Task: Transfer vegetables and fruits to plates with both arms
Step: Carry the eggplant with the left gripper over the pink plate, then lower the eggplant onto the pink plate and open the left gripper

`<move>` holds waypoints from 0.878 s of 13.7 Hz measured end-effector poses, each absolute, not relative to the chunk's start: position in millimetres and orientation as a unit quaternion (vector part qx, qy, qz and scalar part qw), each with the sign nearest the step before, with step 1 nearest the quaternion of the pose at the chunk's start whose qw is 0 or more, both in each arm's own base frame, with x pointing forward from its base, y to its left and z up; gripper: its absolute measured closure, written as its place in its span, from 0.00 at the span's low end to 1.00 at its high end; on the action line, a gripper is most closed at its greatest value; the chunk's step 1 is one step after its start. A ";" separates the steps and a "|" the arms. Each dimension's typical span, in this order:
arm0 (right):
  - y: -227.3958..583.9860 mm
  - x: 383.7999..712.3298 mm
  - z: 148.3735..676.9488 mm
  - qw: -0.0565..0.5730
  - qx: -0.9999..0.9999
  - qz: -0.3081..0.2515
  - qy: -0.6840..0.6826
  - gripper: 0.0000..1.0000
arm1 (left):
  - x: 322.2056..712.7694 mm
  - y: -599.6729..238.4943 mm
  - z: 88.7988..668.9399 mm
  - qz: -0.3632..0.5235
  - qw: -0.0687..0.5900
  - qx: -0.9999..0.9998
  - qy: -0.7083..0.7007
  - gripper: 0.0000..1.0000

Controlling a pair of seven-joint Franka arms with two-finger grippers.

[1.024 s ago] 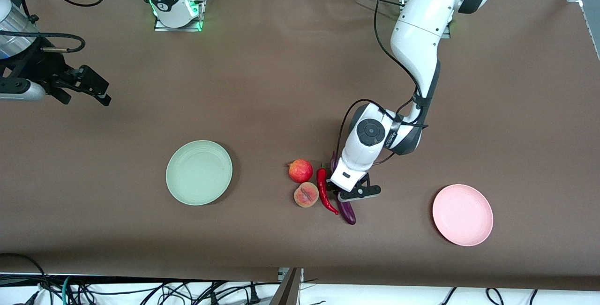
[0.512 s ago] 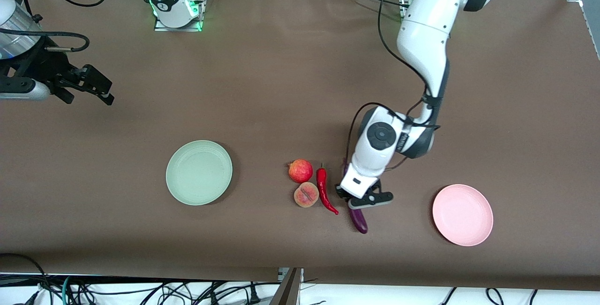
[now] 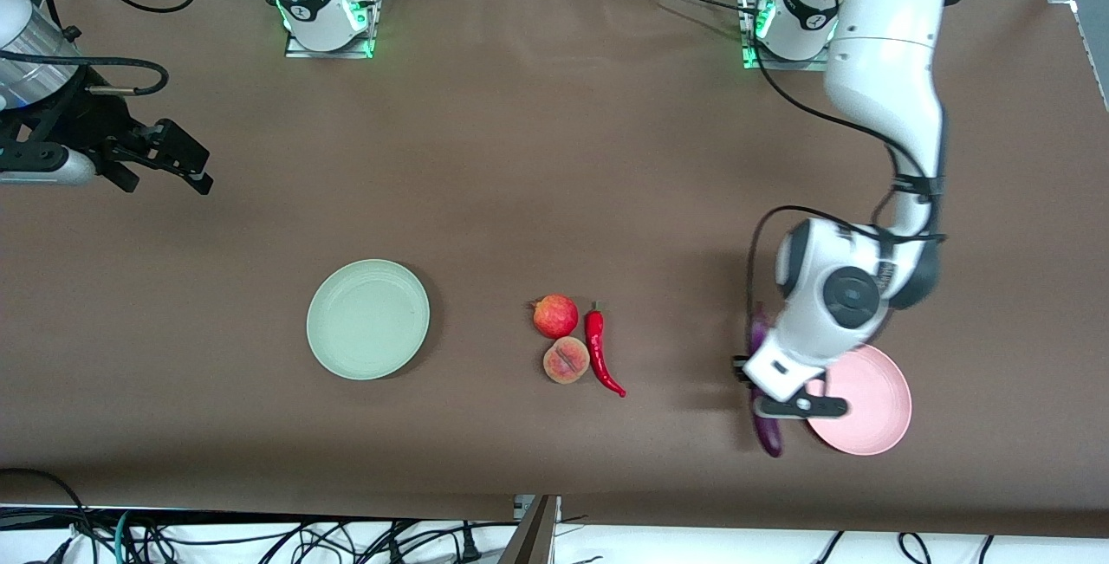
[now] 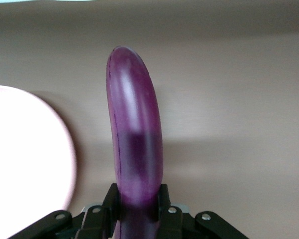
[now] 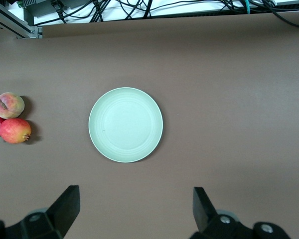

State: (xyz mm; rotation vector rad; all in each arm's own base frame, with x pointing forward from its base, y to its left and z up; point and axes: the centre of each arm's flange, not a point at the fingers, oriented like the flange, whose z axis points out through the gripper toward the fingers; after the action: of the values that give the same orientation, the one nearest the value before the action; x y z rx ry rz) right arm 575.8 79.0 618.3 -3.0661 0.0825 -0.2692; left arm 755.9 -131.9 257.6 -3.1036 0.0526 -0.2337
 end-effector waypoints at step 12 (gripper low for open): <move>79.5 575.7 618.3 0.031 -0.995 -0.087 0.026 0.00 | 747.4 -11.0 220.2 -0.025 0.024 -0.999 0.036 0.65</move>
State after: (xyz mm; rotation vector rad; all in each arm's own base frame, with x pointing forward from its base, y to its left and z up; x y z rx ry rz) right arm 575.7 79.5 618.3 -3.0661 0.0813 -0.2689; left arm 747.4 -11.0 220.2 -3.0901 0.1098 -0.0765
